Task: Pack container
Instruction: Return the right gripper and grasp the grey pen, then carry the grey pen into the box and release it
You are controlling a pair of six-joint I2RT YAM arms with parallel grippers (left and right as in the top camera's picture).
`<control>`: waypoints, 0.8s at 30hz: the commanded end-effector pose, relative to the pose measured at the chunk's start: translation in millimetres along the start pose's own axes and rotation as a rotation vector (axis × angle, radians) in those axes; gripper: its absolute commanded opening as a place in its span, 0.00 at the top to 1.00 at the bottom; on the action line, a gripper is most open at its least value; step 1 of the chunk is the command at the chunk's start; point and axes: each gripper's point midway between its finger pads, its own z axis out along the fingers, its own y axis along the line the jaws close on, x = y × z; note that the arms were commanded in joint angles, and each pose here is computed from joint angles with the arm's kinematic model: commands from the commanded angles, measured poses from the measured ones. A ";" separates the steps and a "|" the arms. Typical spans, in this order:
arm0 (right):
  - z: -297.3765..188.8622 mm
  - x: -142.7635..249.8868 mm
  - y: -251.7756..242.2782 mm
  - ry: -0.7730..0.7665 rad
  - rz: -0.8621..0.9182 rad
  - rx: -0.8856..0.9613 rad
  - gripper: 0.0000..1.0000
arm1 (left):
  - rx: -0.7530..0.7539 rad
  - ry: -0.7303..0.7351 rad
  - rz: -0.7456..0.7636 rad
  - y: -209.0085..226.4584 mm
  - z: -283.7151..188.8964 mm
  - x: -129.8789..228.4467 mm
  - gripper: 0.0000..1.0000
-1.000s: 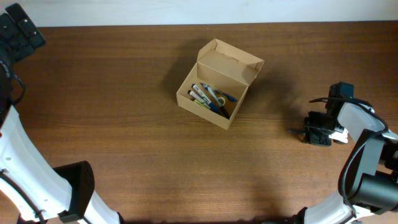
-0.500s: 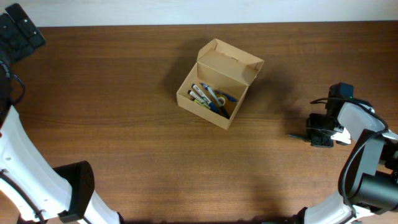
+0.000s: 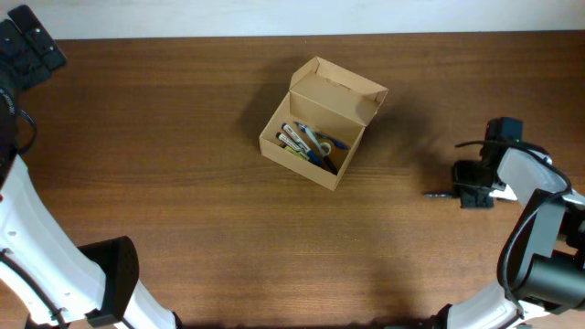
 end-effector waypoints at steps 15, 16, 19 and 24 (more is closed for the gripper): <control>-158.5 50.8 153.5 -0.114 -1.078 -0.450 0.96 | -0.001 0.010 0.008 0.3 4.1 1.1 0.00; -169.2 61.9 157.5 -0.128 -1.153 -0.462 0.96 | -0.001 0.010 0.008 0.3 4.1 1.2 0.00; -200.6 103.3 166.5 -0.174 -1.400 -0.507 0.96 | -0.001 0.010 0.008 0.3 4.1 1.2 0.00; -233.2 176.2 163.5 -0.234 -1.782 -0.556 0.96 | -0.001 0.010 0.008 0.3 4.1 1.1 0.00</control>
